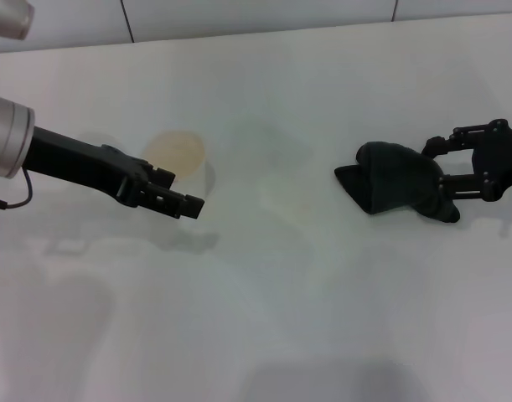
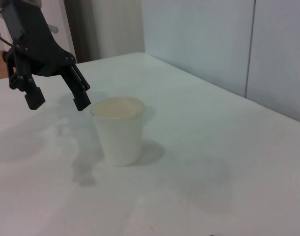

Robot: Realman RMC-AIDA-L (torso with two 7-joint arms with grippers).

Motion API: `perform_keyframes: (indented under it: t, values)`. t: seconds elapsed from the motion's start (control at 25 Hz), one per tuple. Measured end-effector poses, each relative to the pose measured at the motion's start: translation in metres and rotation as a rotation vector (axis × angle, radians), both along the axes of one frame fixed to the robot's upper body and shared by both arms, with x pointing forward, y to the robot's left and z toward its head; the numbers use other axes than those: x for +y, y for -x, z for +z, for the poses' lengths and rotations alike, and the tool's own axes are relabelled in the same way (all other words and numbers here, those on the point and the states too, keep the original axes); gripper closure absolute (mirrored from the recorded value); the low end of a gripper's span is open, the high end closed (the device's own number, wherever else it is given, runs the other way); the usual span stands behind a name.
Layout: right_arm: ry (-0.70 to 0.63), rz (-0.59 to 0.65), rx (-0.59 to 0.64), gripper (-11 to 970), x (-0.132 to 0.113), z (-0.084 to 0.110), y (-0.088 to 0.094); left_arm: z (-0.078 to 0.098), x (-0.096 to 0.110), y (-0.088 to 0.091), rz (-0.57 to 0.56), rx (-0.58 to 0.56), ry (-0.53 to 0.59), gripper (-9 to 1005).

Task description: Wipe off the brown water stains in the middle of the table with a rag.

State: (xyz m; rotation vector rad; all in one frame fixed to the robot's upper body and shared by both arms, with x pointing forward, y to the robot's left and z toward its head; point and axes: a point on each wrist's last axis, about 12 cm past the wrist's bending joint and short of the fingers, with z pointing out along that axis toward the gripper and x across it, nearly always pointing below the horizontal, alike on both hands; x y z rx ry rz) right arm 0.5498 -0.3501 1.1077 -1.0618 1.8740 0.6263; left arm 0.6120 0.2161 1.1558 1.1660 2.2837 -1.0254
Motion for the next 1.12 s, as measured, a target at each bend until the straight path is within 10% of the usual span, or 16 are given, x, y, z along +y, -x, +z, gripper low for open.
perform_keyframes:
  t: [1.12]
  values:
    - [0.014,-0.031,-0.023,349,-0.003,0.001,-0.004,0.016,0.017,-0.001,0.036,0.014,-0.08,107]
